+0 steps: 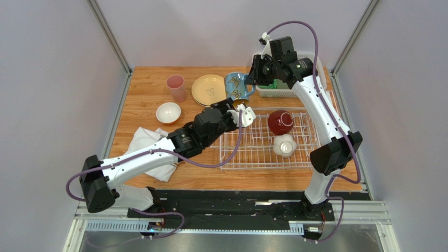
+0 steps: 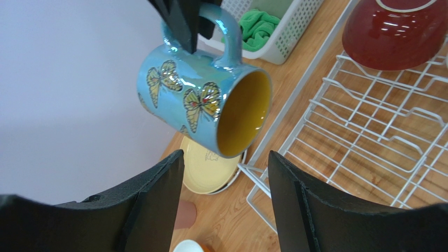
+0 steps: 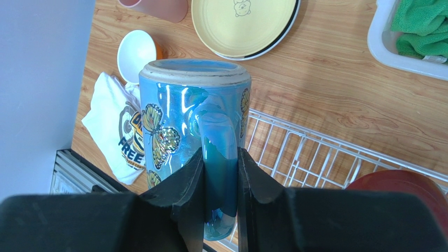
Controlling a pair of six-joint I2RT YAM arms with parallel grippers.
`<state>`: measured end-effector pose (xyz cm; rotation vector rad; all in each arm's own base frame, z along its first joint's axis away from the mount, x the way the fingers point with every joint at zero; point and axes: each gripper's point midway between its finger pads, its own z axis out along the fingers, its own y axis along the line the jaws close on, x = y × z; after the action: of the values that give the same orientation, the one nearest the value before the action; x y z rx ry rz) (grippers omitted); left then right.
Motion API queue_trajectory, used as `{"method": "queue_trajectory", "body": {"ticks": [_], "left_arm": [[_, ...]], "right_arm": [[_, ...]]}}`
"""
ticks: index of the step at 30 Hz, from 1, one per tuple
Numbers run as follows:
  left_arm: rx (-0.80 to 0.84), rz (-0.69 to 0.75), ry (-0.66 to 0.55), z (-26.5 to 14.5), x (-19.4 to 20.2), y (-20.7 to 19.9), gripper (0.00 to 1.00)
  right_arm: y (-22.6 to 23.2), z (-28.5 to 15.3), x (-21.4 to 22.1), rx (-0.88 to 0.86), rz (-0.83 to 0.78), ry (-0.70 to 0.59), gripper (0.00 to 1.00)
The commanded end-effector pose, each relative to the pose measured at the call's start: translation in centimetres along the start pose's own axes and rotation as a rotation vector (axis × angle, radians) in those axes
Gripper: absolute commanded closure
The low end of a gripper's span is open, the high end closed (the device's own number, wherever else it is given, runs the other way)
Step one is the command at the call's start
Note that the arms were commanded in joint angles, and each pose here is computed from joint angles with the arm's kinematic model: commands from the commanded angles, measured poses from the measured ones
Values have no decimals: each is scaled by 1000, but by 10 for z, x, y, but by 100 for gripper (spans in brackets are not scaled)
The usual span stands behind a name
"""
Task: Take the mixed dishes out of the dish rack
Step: Pick up the cup from the dish rack.
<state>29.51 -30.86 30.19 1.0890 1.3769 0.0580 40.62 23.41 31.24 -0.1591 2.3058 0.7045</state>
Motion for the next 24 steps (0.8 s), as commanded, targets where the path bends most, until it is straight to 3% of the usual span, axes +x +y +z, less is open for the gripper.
{"method": "queue_trajectory", "body": {"ticks": [1, 24], "left_arm": [[-49, -24, -63, 0, -31, 7, 32], [-159, 142, 10, 39, -15, 2, 36]], "right_arm": [[31, -31, -40, -130, -8, -161, 100], [49, -57, -24, -224, 20, -156, 100]]}}
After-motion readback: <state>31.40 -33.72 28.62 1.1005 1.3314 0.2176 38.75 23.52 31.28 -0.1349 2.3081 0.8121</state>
